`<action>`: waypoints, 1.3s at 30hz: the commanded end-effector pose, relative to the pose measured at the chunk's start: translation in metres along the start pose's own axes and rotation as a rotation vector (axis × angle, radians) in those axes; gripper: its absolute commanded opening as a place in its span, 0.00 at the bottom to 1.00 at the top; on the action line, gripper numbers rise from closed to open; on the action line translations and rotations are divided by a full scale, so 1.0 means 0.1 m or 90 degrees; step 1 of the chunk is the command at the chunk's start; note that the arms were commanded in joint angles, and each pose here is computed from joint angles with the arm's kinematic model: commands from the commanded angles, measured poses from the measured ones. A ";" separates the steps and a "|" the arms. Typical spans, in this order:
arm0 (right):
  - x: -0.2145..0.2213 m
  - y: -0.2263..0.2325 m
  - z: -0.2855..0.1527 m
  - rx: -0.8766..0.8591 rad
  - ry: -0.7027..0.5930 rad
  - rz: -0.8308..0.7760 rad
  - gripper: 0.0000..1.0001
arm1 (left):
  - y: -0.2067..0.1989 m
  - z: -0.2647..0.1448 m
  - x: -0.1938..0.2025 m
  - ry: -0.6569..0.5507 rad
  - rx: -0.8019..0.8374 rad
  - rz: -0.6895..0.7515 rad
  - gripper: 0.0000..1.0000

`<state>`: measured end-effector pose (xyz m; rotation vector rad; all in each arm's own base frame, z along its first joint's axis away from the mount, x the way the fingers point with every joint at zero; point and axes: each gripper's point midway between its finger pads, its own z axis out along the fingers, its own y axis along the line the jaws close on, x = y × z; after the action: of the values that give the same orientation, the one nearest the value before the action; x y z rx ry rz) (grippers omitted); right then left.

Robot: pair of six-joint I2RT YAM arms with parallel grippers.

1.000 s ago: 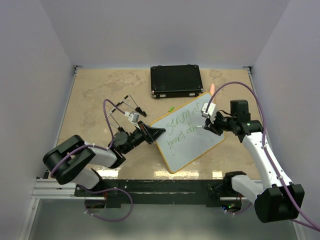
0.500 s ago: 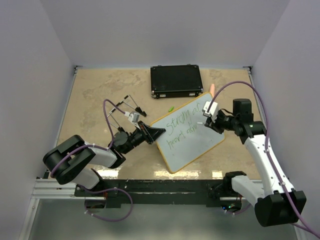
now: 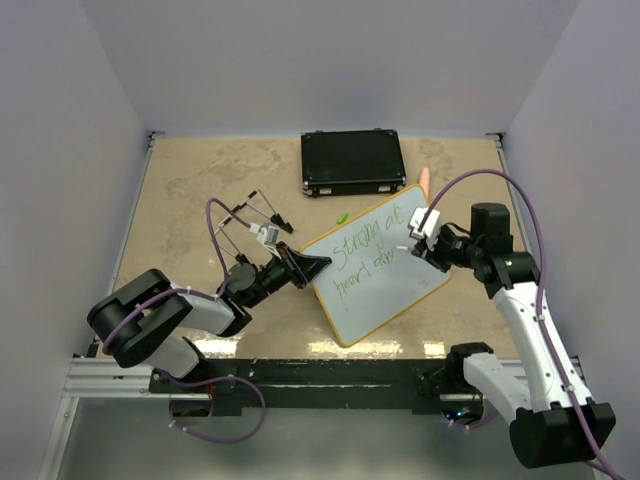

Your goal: Write a sentence on the whiteboard

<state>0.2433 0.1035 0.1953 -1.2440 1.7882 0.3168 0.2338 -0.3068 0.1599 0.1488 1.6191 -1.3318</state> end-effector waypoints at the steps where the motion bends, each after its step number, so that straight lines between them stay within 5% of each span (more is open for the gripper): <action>1: -0.07 -0.07 0.02 0.016 -0.022 0.007 0.00 | 0.17 -0.11 0.36 0.090 -0.003 0.095 0.00; 39: 0.23 -0.21 0.21 -0.024 0.006 0.048 0.00 | 0.19 -0.09 0.36 0.091 -0.006 0.094 0.00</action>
<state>0.2644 0.0910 0.1627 -1.1977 1.9007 0.4028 0.2347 -0.3076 0.1589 0.1453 1.6246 -1.3361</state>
